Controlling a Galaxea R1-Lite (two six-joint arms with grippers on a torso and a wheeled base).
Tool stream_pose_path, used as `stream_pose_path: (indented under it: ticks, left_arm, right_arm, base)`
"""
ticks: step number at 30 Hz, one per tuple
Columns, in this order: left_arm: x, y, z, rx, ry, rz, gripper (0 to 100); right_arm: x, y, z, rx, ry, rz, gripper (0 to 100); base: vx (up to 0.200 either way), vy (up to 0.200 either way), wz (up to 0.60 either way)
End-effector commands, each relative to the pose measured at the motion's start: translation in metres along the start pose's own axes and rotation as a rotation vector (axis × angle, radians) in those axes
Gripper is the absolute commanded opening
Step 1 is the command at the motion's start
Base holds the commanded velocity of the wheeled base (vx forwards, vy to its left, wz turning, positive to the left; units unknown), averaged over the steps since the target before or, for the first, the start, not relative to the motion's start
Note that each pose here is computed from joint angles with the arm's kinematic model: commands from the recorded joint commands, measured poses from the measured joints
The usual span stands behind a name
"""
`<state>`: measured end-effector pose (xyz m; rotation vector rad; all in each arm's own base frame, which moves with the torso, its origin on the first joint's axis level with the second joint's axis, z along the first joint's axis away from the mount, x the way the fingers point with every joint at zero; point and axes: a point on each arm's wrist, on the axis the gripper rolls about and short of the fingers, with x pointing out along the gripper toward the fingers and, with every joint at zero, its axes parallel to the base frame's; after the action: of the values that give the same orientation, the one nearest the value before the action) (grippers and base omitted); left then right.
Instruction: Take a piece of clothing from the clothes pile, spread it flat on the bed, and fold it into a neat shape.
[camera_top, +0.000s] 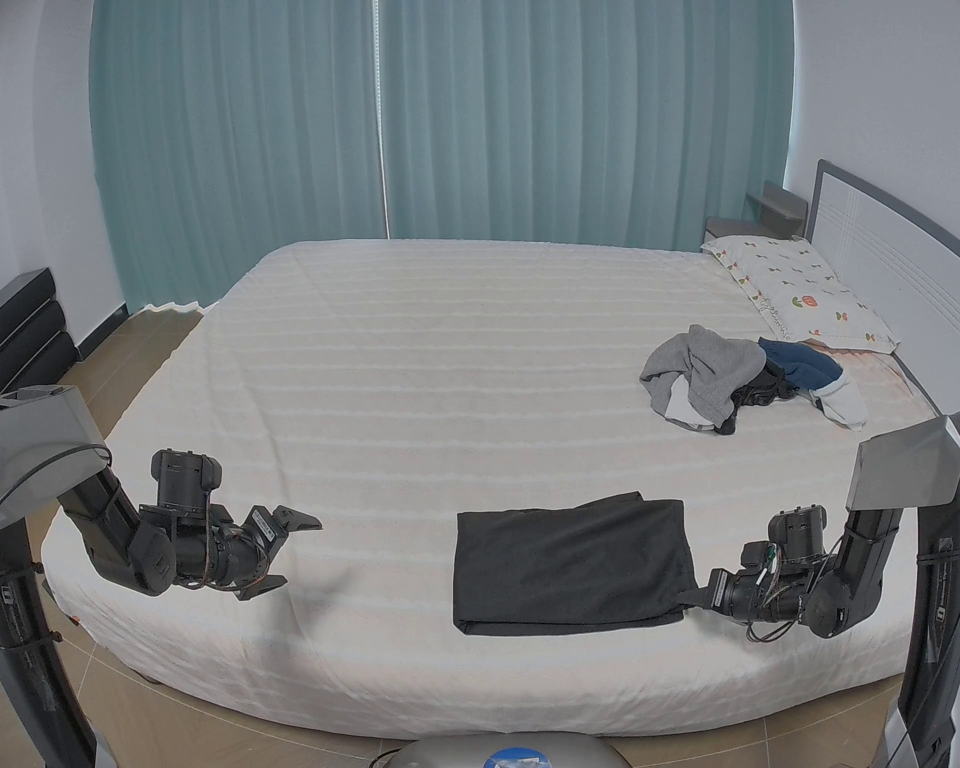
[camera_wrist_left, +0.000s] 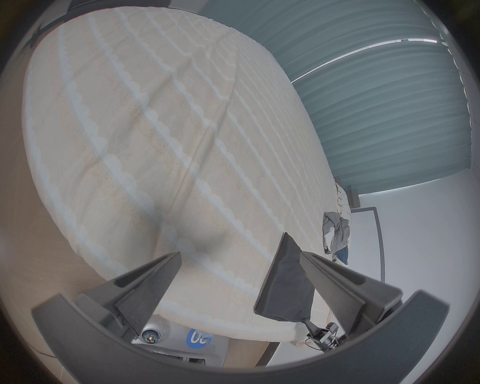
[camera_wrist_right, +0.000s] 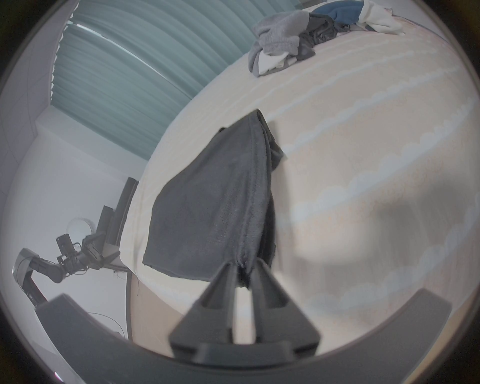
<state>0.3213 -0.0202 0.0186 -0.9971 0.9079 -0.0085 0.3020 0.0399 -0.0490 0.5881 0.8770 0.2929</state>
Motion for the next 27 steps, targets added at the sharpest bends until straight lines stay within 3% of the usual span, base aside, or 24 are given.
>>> stream_pose_path:
  ticks: [1,15,16,23,27]
  left_arm:
    - [0.0,0.0,0.0,-0.001,0.0,0.001,100]
    - [0.0,0.0,0.0,-0.002,0.0,0.001,100]
    - [0.0,0.0,0.0,-0.001,0.0,0.001,100]
    - [0.0,0.0,0.0,-0.003,0.0,0.0,100]
    - [-0.001,-0.002,0.004,-0.014,-0.01,-0.011,100]
  right_arm:
    - [-0.005,0.001,0.001,-0.026,0.018,-0.016,0]
    - [-0.011,-0.001,0.0,-0.081,0.023,-0.05,0]
    - [-0.01,-0.001,0.0,-0.089,0.026,-0.051,100]
    - [-0.01,-0.001,0.005,-0.087,-0.006,-0.055,100]
    - [-0.01,-0.006,0.024,-0.049,-0.071,-0.047,100]
  base:
    - [0.0,0.0,0.0]
    - [0.0,0.0,0.0]
    - [0.0,0.0,0.0]
    - [0.0,0.0,0.0]
    - [0.0,0.0,0.0]
